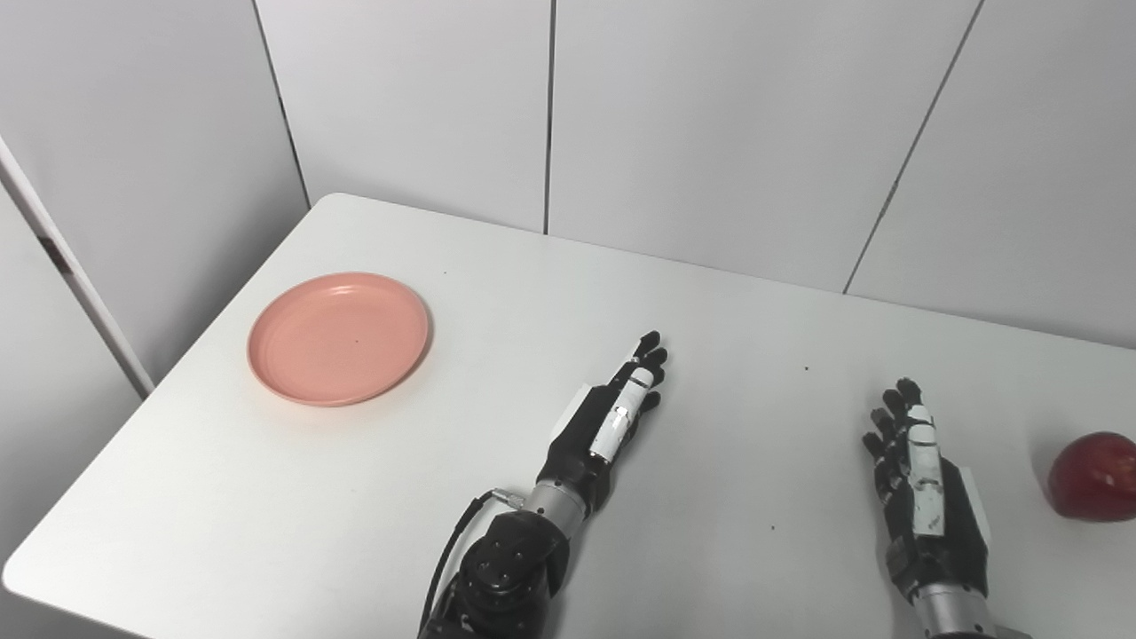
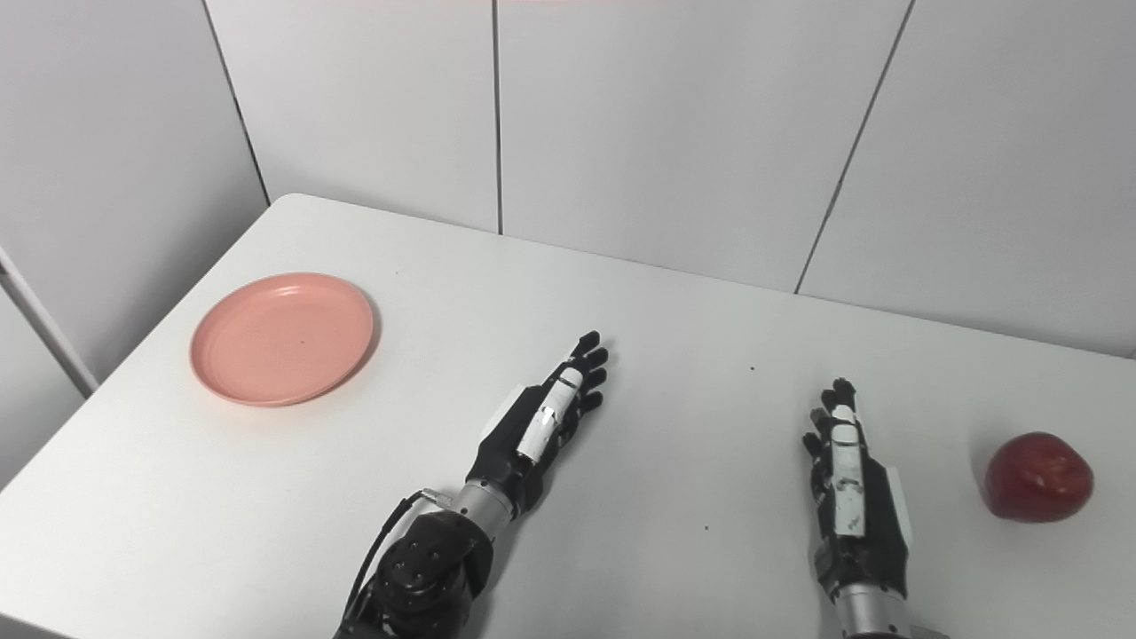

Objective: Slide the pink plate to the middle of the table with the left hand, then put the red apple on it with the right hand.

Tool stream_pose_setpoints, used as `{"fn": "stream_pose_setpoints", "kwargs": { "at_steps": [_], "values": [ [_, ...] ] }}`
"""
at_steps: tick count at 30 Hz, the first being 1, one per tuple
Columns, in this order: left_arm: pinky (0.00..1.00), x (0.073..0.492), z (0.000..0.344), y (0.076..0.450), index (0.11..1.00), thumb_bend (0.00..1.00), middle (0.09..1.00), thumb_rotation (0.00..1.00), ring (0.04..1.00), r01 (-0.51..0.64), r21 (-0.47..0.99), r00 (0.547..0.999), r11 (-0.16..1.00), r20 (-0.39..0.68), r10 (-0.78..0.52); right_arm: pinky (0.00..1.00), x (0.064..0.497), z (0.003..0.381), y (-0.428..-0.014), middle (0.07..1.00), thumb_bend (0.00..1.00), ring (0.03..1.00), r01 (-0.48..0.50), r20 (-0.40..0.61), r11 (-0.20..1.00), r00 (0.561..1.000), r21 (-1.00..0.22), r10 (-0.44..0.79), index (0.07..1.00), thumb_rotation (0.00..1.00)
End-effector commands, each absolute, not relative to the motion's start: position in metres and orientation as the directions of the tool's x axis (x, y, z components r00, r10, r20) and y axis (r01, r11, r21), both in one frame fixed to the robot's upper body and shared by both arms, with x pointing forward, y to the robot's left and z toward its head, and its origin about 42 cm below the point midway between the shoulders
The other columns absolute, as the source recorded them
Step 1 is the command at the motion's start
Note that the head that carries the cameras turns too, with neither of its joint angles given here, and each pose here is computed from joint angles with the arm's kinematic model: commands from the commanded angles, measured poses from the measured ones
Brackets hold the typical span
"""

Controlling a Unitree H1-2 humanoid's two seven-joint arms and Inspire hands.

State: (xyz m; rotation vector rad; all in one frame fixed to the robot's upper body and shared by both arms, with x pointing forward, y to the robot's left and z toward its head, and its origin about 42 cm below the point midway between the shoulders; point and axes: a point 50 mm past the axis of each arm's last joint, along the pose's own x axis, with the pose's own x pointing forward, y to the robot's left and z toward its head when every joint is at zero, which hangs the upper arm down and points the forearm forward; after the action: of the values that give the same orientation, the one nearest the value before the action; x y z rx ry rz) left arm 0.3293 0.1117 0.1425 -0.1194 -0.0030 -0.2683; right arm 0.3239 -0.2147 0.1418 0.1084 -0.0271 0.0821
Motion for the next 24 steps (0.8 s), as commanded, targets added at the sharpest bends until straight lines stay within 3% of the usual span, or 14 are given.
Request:
{"fn": "stream_pose_setpoints", "kwargs": {
  "at_steps": [1, 9, 24],
  "values": [
    [0.97, 0.340, 0.171, 0.111, 0.952, 0.39, 0.972, 1.00, 0.966, 0.281, -0.083, 0.951, 0.956, 0.161, -0.265, 1.00, 0.327, 0.156, -0.216, 1.000, 0.22, 1.000, -0.096, 0.129, 0.990, 0.988, 0.105, 0.082, 1.000, 1.00],
    [0.98, 0.342, 0.199, 0.124, 0.937, 0.43, 0.961, 1.00, 0.953, 0.268, -0.073, 0.943, 0.961, 0.227, -0.245, 1.00, 0.327, 0.156, -0.217, 1.000, 0.24, 1.000, -0.098, 0.124, 0.990, 0.989, 0.103, 0.085, 1.000, 1.00],
    [0.94, 0.355, 0.244, 0.154, 0.923, 0.39, 0.947, 1.00, 0.931, 0.230, -0.087, 0.916, 0.969, 0.355, -0.186, 1.00, 0.328, 0.154, -0.219, 1.000, 0.22, 1.000, -0.098, 0.128, 0.989, 0.988, 0.106, 0.084, 1.000, 1.00]
  ]
}}
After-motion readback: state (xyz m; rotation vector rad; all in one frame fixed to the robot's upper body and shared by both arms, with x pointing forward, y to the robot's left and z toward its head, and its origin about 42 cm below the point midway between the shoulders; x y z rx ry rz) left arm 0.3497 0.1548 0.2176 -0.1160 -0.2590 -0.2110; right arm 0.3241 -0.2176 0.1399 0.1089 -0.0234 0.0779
